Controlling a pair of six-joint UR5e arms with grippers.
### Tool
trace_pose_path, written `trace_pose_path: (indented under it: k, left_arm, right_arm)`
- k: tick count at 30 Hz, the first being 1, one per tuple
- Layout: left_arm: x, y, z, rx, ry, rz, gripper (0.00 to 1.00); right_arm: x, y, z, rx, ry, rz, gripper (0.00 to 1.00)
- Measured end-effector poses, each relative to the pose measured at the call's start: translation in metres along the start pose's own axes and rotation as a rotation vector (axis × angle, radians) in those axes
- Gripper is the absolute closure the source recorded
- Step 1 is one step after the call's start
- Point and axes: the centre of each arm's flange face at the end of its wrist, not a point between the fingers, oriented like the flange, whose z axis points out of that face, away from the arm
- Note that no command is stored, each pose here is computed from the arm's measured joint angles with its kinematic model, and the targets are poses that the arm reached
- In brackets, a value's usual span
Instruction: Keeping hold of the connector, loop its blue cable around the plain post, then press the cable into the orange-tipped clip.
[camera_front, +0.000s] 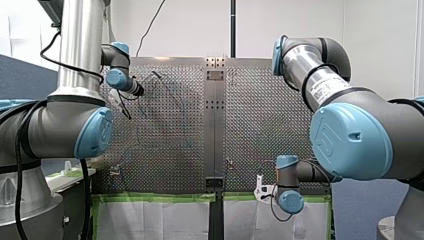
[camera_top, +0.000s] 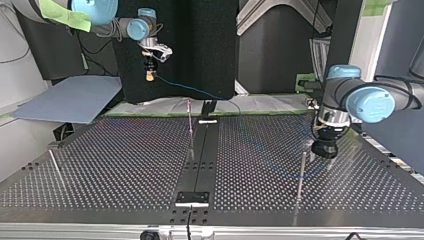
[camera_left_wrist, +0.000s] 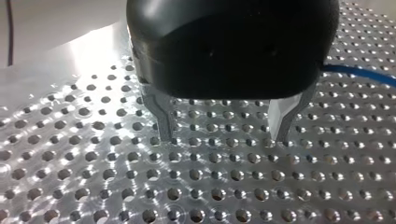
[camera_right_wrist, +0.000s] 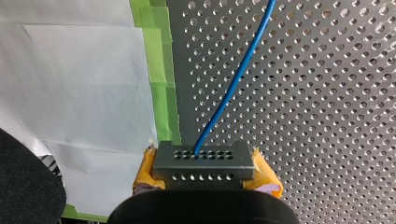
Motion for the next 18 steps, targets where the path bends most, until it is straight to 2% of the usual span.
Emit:
trace_pose_path:
  k: [4,8,12,18]
  left_arm:
    - [-0.0051,0.0028,0.0022,0.015,-0.010,-0.023,0.00]
    - [-0.0087,0.0013,0.0054,0.052,-0.020,-0.051,0.00]
    - [-0.0078,-0.0017,0.0066,0.083,-0.011,-0.079,0.00]
    - [-0.0056,-0.0013,0.0056,0.094,0.003,-0.093,0.00]
  right_arm:
    - [-0.0002,-0.0004,-0.0002,0.001,-0.001,-0.001,1.00]
    - [-0.0003,-0.0006,-0.0004,0.001,-0.002,-0.001,1.00]
    - [-0.0002,-0.0007,-0.0003,0.001,-0.002,-0.001,1.00]
    - [-0.0001,-0.0008,-0.0003,0.002,-0.001,0.000,1.00]
